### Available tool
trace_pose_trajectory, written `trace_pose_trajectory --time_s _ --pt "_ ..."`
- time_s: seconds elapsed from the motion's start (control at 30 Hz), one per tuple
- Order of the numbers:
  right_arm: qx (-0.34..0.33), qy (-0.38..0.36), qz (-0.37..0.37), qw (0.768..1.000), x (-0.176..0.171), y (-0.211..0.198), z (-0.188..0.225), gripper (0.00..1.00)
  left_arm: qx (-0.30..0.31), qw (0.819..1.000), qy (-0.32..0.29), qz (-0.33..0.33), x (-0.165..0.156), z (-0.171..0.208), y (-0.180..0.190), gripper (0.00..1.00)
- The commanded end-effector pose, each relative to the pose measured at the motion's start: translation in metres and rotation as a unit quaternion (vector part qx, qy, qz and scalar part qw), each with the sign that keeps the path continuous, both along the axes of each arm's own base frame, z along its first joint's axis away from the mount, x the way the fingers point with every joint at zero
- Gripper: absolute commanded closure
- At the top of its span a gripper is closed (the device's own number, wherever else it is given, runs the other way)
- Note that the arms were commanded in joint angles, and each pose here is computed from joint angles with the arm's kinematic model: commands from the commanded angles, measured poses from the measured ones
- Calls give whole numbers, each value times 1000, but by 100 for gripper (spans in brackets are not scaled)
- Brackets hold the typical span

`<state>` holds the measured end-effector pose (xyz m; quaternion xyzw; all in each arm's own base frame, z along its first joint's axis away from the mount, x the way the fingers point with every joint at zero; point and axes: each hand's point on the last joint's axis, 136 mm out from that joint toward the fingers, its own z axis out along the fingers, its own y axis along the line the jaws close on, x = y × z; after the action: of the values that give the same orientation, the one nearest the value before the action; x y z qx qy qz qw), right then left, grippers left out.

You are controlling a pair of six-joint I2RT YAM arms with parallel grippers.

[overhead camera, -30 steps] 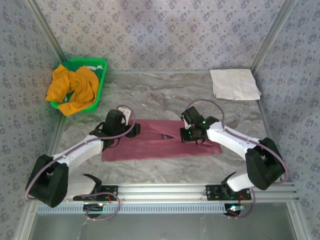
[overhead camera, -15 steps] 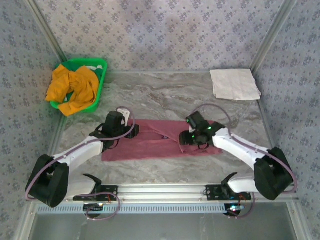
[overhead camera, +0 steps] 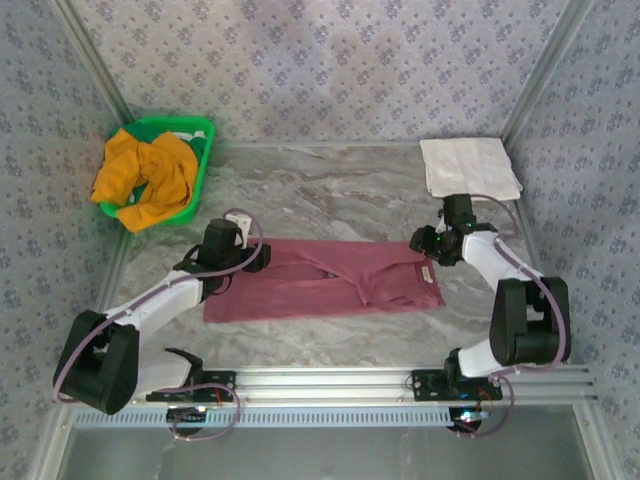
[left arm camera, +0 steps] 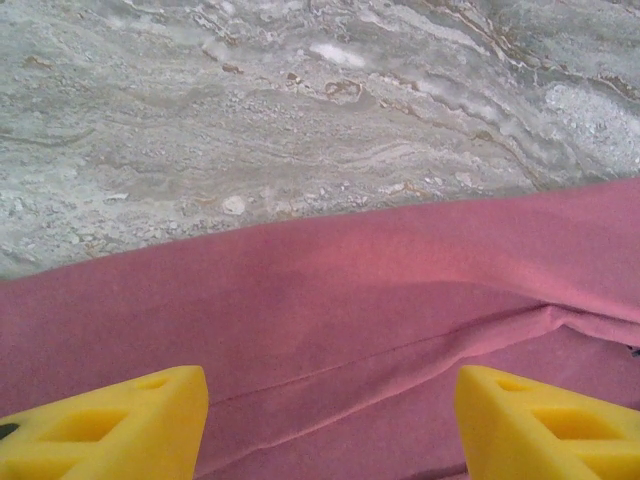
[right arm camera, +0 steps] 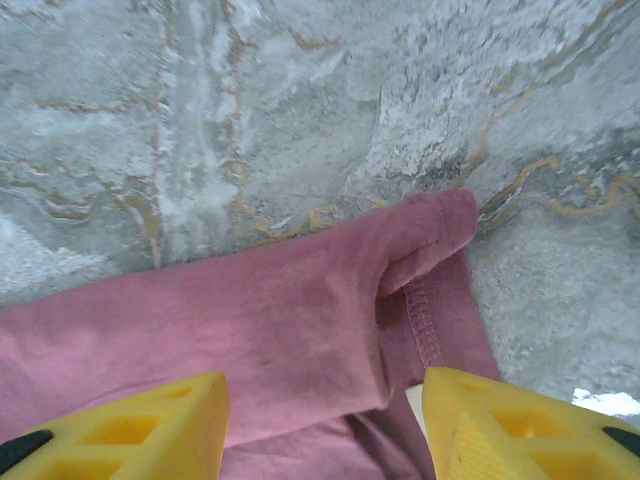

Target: Fold and stack the t-shirts

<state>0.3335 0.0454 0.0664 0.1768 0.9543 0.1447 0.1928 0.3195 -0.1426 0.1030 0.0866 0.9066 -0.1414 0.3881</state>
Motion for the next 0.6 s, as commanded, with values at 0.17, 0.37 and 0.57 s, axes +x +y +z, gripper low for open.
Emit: trace_pose_trajectory --time_s 0.17,0.37,0.57 --pt "32 -24 28 999 37 9 -5 52 -13 1000 -10 0 13 11 -4 34" --pt "44 -43 29 998 61 13 7 86 -13 1000 -6 3 14 7 -4 34" --pt "35 -34 7 999 77 2 6 100 -8 1000 -9 16 17 6 2 34"
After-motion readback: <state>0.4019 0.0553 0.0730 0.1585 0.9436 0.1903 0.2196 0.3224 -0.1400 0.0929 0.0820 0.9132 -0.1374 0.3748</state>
